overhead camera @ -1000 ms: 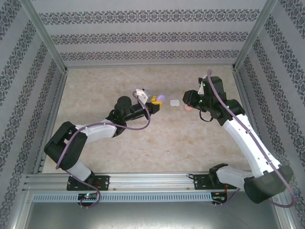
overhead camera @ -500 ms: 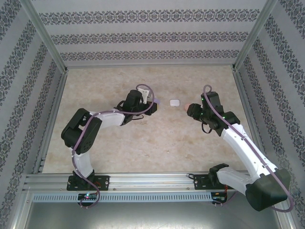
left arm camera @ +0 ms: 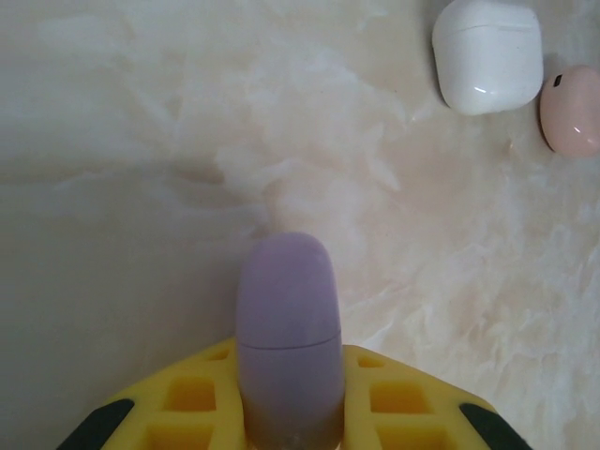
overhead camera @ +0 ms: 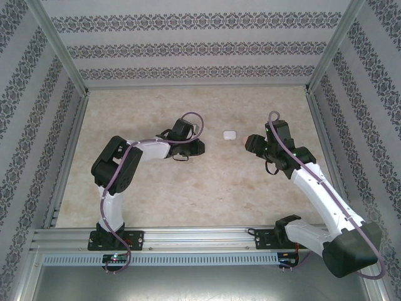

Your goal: Insert the wireless bluetooth earbuds into the charging case

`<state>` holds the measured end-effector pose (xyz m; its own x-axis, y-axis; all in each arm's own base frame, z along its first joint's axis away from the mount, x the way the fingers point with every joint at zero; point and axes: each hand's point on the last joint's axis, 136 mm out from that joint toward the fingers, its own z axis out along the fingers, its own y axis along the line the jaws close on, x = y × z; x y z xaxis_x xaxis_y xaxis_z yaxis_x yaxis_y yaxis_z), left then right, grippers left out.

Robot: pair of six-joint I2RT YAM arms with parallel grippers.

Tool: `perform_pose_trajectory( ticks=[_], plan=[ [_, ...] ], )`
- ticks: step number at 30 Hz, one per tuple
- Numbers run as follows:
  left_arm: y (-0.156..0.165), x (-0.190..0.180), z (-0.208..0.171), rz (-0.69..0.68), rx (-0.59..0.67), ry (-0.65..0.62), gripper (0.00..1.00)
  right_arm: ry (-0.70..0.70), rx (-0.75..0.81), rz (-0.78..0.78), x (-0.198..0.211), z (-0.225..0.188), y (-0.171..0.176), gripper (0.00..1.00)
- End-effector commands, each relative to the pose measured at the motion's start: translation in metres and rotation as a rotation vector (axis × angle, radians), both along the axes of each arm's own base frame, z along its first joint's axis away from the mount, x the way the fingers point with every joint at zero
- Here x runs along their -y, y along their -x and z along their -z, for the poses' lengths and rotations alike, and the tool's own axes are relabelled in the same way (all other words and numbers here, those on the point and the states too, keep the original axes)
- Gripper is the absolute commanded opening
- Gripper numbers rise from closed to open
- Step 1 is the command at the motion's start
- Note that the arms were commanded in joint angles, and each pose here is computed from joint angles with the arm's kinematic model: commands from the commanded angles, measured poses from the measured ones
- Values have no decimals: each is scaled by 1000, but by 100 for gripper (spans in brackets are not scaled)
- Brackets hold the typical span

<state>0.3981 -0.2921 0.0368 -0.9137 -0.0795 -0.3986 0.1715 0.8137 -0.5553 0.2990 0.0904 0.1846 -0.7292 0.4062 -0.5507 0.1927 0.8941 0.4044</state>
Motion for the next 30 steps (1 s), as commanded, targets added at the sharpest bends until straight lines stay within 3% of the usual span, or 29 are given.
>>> perform_pose_trajectory(
  ticks=[1,7,12,13,14,18,23,24,30],
  plan=[
    [3,-20,13,-57,-87,-62,23,-9,62,29,5,-21,-9,61],
    [3,-45,11,-112,-112,-149,47,-12,77,31,6,-29,-11,68],
    [2,-72,4,-159,-114,-189,59,-10,91,40,11,-38,-11,77],
    [2,-79,0,-168,-109,-191,60,-9,95,43,12,-40,-11,80],
    [2,-87,-3,-184,-107,-195,68,-8,97,46,14,-42,-10,83],
    [-1,-118,-24,-226,-66,-204,74,10,116,64,24,-49,-9,98],
    [-2,-158,-87,-255,101,-265,88,126,141,121,50,-55,-13,98],
    [-1,-164,-99,-261,136,-285,98,162,143,138,56,-55,-15,98],
    [7,-198,-174,-295,476,-402,100,391,237,261,95,-42,-33,98]
  ],
)
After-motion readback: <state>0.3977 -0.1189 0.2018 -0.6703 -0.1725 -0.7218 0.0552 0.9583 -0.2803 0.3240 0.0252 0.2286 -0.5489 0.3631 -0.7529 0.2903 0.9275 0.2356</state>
